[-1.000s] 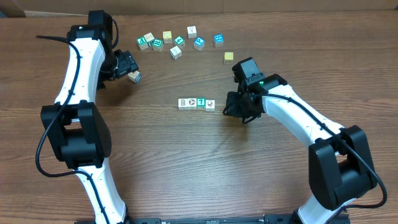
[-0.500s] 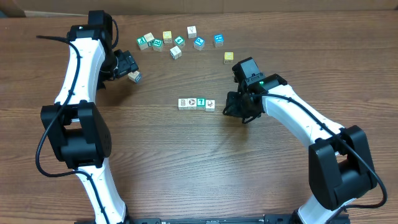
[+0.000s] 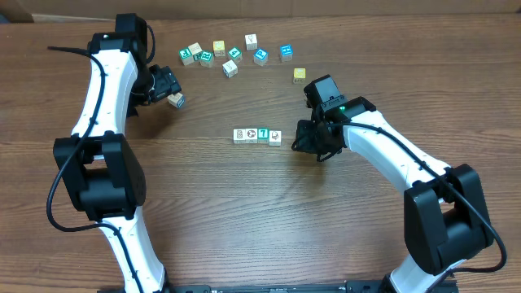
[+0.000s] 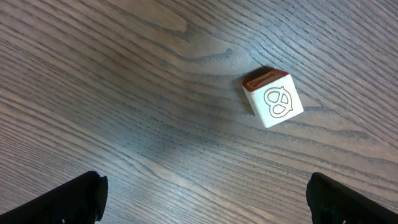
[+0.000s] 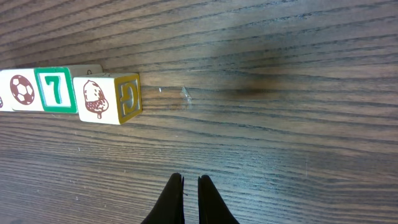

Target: Form a horizontal line

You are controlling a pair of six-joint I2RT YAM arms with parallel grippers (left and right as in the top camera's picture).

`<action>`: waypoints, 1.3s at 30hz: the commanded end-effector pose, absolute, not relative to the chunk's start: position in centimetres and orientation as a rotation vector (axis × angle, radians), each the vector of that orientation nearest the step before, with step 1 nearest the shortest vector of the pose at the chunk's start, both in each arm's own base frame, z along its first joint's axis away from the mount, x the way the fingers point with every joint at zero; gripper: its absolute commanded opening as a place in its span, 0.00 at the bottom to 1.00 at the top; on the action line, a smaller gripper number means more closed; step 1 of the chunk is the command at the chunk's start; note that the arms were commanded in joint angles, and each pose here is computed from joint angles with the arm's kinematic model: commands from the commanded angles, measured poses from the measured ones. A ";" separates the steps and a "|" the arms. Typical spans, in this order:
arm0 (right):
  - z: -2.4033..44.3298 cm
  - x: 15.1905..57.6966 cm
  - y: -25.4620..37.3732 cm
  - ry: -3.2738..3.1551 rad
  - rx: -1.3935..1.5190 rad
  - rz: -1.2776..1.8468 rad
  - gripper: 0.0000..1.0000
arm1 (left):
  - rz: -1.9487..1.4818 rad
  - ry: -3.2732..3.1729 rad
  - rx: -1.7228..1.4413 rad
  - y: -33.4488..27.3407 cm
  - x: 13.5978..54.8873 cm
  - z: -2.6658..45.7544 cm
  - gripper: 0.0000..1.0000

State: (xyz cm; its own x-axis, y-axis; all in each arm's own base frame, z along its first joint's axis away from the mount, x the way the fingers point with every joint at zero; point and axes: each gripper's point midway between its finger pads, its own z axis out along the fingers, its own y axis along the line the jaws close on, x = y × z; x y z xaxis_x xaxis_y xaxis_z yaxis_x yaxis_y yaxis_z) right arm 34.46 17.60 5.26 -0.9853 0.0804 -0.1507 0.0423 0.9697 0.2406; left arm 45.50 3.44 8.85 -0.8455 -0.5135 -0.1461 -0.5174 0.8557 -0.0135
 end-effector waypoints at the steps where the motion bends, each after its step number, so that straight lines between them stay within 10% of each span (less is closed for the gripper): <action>1: 4.9 34.3 17.5 2.969 0.099 0.360 0.06 | 0.044 2.885 -0.780 3.2 45.9 8.9 1.00; 39: 4.9 34.3 17.5 2.969 0.099 0.359 0.10 | 0.044 2.885 -0.780 3.1 45.9 8.9 1.00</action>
